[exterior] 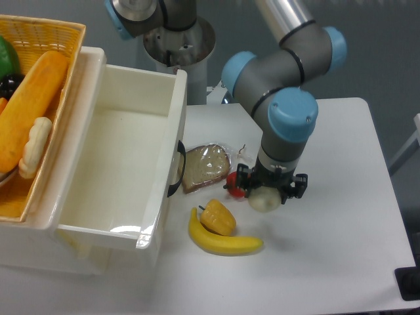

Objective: Pick up the pear
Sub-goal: 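Lift the grasped white pear up off the table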

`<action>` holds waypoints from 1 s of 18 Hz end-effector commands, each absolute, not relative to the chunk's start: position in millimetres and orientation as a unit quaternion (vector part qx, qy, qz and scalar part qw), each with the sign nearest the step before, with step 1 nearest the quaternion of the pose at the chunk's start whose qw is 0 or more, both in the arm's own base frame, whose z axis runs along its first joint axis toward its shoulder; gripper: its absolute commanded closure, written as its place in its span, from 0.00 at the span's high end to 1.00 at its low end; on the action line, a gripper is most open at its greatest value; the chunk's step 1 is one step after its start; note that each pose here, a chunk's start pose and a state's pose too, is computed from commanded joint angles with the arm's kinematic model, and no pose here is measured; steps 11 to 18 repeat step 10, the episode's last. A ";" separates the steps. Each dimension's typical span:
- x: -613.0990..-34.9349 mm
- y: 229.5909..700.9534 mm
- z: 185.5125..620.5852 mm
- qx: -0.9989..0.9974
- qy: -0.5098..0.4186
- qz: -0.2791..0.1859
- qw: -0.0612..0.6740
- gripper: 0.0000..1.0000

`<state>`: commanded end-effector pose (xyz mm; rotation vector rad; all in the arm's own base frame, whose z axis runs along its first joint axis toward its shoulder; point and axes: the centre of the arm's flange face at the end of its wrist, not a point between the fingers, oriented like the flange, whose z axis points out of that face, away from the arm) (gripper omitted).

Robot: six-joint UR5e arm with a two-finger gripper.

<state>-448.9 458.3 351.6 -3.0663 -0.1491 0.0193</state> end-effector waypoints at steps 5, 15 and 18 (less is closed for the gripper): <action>-449.3 444.8 359.7 -1.000 0.001 -0.002 0.028 0.69; -447.2 442.1 362.5 -1.000 0.012 -0.002 0.027 0.69; -447.2 442.1 362.5 -1.000 0.012 -0.002 0.027 0.69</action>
